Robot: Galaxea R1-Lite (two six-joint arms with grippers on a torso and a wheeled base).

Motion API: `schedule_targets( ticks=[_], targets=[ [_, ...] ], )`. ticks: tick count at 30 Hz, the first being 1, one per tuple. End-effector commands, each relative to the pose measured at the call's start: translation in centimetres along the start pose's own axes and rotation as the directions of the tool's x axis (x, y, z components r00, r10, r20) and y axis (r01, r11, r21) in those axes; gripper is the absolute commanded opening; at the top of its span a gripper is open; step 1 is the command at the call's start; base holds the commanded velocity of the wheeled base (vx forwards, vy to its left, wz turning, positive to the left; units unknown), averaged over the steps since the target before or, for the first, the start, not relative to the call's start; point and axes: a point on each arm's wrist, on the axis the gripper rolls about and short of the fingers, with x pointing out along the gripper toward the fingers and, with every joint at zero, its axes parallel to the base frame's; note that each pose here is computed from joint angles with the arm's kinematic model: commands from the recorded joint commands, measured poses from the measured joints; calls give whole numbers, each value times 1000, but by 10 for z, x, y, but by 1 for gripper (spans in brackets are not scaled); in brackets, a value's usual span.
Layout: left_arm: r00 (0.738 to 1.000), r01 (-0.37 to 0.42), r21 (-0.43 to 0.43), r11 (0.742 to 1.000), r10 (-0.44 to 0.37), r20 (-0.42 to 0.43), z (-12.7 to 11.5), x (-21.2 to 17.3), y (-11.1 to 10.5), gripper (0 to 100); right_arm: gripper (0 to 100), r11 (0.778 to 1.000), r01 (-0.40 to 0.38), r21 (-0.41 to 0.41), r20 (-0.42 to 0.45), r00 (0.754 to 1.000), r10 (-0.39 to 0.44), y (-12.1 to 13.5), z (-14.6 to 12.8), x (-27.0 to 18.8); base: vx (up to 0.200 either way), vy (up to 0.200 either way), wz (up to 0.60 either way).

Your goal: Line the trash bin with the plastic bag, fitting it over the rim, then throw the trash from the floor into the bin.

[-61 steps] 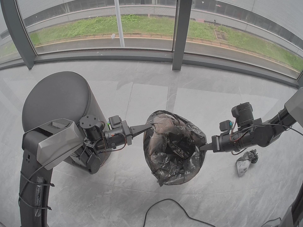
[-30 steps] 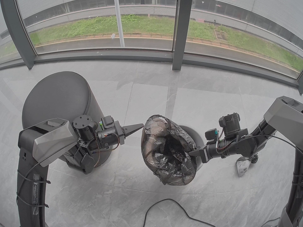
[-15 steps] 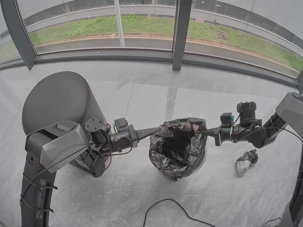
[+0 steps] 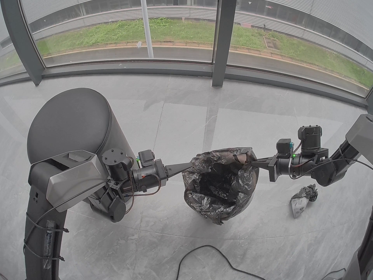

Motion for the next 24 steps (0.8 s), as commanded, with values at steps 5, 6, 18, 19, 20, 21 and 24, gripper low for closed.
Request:
schedule_targets(
  ticks=[5, 6, 18, 19, 20, 21, 24],
  targets=[
    [1000, -20, 7, 1000, 20, 1, -2, -8, -3, 0, 0, 998, 49, 50, -60, 997, -46, -18, -29, -10, 0, 0, 0],
    [1000, -20, 5, 1000, 20, -1, -3, -9, -4, 0, 0, 997, 55, 48, -66, 996, -51, -21, -32, -11, 0, 0, 0],
    [1000, -23, 10, 1000, 23, 8, 1, -13, -10, 0, 0, 988, 137, 67, -105, 986, -129, -64, -72, -6, 0, 0, 0],
    [1000, -25, 9, 1000, 24, 7, 0, -14, -11, 0, 0, 988, 141, 61, -97, 986, -134, -67, -71, -4, 0, 0, 0],
    [1000, -28, 5, 1000, 28, 6, -1, -15, -10, 0, 0, 988, 141, 58, -92, 987, -135, -69, -71, -2, 0, 0, 0],
    [1000, -29, 4, 1000, 29, 5, -2, -15, -10, 0, 0, 988, 142, 55, -88, 987, -137, -70, -70, -1, 0, 0, 0],
    [1000, -31, 10, 999, 31, 4, -2, -16, -10, 0, 100, 990, 130, 55, -89, 988, -125, -68, -70, 2, 0, 0, 0]
  ],
)
